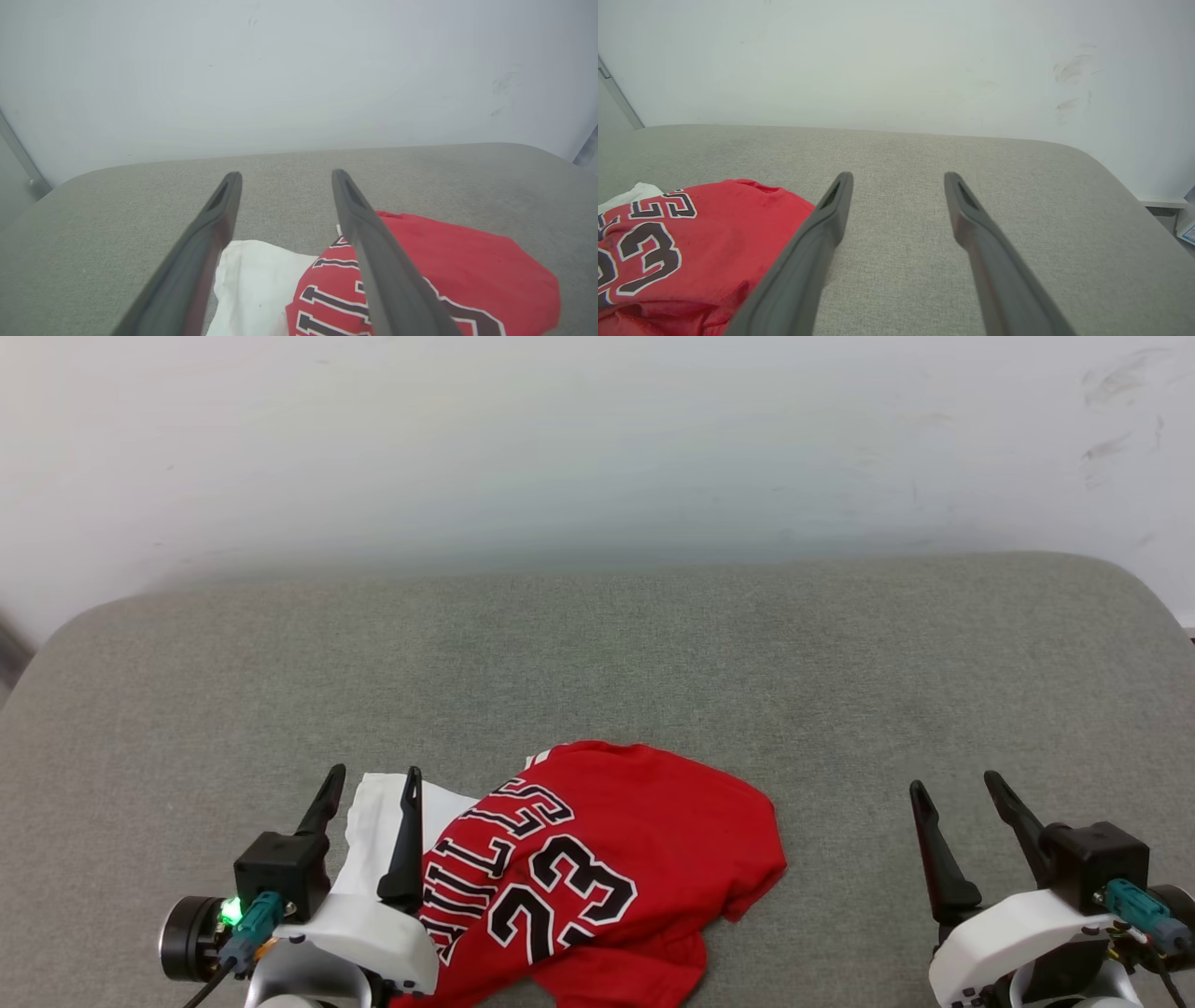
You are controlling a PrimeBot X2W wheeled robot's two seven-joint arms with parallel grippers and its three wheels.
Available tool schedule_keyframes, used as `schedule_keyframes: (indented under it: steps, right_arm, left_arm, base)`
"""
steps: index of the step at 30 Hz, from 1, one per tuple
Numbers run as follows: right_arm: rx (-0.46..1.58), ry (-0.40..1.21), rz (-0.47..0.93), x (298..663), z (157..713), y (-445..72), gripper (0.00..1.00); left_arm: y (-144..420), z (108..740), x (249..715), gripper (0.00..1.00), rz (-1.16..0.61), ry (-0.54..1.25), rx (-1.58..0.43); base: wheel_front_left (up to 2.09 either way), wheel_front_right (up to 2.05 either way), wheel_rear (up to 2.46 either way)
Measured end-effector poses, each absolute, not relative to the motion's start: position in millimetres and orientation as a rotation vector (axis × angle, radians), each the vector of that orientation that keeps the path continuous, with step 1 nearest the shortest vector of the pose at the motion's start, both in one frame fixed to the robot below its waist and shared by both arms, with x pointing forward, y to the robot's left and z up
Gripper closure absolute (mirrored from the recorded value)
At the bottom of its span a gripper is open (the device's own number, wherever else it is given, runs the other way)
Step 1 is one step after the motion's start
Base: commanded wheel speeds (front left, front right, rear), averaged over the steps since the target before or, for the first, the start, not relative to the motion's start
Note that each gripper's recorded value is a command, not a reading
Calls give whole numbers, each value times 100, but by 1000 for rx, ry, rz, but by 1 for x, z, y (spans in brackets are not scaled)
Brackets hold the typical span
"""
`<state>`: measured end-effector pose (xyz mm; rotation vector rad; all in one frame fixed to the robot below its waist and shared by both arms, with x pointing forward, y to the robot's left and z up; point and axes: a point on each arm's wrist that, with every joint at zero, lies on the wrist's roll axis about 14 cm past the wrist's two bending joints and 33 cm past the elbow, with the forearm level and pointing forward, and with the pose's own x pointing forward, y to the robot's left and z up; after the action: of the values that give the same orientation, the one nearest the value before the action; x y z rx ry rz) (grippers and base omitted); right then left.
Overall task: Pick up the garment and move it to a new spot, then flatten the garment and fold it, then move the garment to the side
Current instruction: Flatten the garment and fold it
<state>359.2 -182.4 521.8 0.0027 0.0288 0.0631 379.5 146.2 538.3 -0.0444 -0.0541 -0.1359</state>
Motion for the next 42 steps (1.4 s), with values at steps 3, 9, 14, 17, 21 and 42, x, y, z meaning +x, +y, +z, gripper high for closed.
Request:
schedule_keyframes:
  steps: [3,9,14,17,21,42]
  right_arm:
    - [15,51,64,360,516,-182,0]
    - [58,199,90,368,487,-173,0]
    - [83,408,160,390,453,-149,0]
    - [35,644,271,410,420,-124,0]
    - [-1,793,353,422,400,-106,0]
    - [-5,703,393,443,434,-104,100]
  left_arm:
    - [144,539,379,0,-136,-59,-50]
    - [148,546,379,0,-110,-93,-71]
    - [155,550,386,0,-79,-127,-103]
    - [169,543,393,0,-30,-124,-111]
    - [183,532,394,0,18,-103,-108]
    - [200,505,384,0,76,-33,-90]
  base:
    - [0,0,0]
    - [0,0,0]
    - [0,0,0]
    - [0,0,0]
    - [0,0,0]
    - [0,0,0]
